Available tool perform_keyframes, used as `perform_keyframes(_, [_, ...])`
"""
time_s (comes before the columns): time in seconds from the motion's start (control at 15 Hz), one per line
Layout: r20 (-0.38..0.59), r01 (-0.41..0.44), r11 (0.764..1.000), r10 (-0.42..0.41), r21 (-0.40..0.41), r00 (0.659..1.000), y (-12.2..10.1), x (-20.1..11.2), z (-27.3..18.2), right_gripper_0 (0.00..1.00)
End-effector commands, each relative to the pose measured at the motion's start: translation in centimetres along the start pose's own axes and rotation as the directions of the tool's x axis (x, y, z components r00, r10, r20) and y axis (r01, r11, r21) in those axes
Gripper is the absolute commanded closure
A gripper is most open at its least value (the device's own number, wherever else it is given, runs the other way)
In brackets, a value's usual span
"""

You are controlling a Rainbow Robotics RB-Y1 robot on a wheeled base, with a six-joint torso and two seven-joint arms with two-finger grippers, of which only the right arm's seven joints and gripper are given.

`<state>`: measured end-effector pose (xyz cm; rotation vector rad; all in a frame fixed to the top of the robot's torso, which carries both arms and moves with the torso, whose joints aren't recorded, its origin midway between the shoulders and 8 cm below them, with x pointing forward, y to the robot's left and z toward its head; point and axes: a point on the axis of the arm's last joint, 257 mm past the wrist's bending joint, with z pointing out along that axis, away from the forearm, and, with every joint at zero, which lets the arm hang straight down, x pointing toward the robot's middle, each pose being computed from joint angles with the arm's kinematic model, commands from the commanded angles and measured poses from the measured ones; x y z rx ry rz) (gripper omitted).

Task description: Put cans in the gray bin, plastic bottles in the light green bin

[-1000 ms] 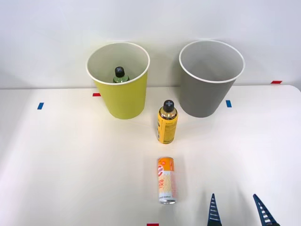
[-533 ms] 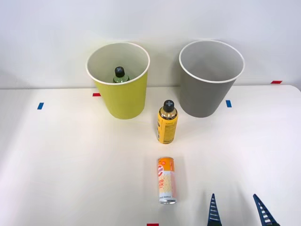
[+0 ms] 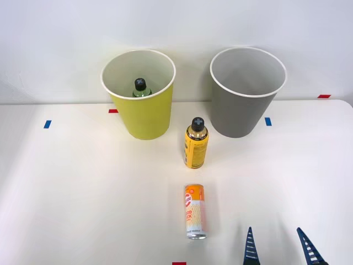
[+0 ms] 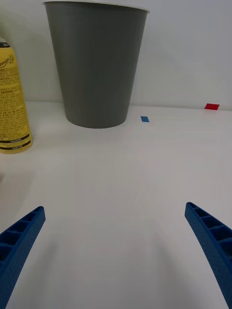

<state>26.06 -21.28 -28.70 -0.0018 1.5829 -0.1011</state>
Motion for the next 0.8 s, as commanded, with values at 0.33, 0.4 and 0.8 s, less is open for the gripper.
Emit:
perform_keyframes(0.33, [0.000,0.000,1.000,0.000,0.000,1.000,0.00,0.00,0.00,0.00])
perform_keyframes(0.4, [0.000,0.000,1.000,0.000,0.000,1.000,0.00,0.00,0.00,0.00])
perform_keyframes(0.8, [0.000,0.000,1.000,0.000,0.000,1.000,0.00,0.00,0.00,0.00])
